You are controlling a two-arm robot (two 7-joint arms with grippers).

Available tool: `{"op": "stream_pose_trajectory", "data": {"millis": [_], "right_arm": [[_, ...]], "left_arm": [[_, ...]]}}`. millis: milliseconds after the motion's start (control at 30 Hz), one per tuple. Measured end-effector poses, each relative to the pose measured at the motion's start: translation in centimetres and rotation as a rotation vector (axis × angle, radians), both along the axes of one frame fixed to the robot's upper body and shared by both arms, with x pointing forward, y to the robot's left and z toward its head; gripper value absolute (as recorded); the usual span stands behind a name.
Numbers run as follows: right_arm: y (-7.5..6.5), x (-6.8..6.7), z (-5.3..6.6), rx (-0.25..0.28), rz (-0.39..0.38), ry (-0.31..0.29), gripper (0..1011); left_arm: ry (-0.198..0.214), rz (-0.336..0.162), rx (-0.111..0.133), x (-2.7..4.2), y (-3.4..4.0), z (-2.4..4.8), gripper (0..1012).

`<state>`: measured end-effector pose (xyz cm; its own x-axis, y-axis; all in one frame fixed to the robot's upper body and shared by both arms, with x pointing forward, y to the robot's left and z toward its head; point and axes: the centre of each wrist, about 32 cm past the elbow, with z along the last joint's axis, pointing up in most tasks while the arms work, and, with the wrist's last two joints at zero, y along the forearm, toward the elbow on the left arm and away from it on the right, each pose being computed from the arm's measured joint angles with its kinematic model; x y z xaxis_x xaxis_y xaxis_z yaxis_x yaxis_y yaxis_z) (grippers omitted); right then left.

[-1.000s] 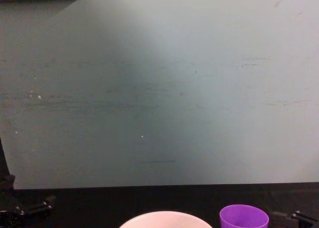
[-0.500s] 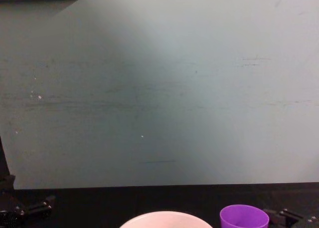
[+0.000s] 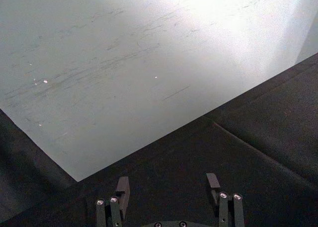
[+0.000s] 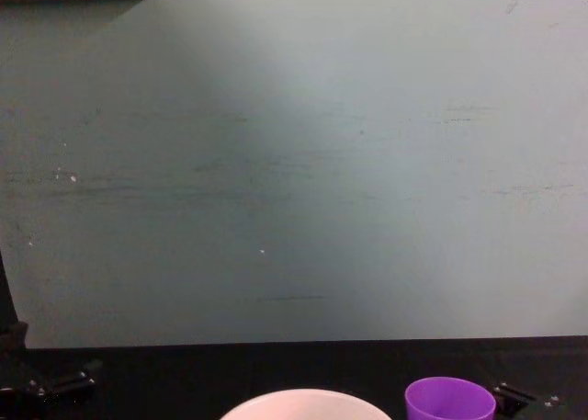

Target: Pick up the cup and pour the mung beans from the cup into the bowl.

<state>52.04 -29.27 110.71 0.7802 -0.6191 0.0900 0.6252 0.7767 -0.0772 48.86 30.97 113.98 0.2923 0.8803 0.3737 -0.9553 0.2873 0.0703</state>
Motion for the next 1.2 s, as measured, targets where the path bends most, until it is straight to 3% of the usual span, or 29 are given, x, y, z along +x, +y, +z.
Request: {"op": "stream_pose_trajectory", "data": {"millis": [967,1200], "right_arm": [[0.11,0.03,-0.13,0.005,-0.001,-0.009,1010],[0.11,0.03,-0.12,0.005,0.0,-0.009,885]], "left_arm": [[0.0,0.0,0.0,0.0,0.0,0.0,1000],[0.0,0.0,0.0,0.0,0.0,0.0,1000]]}}
